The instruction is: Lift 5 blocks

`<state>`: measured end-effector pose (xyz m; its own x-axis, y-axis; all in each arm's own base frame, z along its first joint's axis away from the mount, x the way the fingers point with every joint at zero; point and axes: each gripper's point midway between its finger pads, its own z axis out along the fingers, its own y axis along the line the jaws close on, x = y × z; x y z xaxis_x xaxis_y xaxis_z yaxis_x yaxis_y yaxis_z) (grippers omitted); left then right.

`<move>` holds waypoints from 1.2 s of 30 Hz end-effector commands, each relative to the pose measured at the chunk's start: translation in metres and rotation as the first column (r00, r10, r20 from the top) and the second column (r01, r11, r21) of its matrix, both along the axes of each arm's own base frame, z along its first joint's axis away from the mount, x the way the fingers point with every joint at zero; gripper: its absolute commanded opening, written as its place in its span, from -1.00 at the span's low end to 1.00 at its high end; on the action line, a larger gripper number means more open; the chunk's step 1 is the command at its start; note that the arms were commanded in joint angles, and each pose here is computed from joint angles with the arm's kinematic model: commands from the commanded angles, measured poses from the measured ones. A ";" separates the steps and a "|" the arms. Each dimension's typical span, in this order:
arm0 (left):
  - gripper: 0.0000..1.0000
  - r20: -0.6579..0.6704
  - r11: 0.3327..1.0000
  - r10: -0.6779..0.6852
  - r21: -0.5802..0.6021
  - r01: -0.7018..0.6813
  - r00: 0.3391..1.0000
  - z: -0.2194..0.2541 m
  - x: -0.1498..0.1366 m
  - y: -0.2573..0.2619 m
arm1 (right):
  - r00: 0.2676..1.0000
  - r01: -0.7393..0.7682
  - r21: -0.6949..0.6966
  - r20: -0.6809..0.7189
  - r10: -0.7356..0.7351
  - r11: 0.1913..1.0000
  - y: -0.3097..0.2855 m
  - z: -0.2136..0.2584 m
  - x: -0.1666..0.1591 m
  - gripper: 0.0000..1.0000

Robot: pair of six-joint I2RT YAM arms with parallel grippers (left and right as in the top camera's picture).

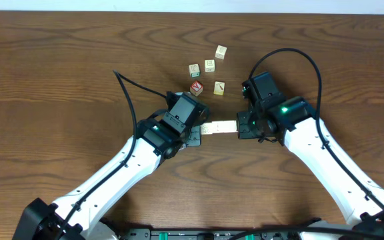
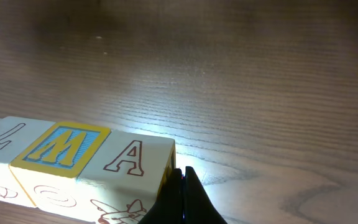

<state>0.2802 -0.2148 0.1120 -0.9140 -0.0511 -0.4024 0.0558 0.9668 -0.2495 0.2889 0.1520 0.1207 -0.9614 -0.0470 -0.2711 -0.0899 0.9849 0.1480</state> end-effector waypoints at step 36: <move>-0.86 -0.023 0.934 -0.212 -0.300 0.195 0.977 0.019 -0.026 -0.089 | 0.950 -0.183 0.453 -0.145 0.275 0.873 0.095 -0.003 -0.048 -0.98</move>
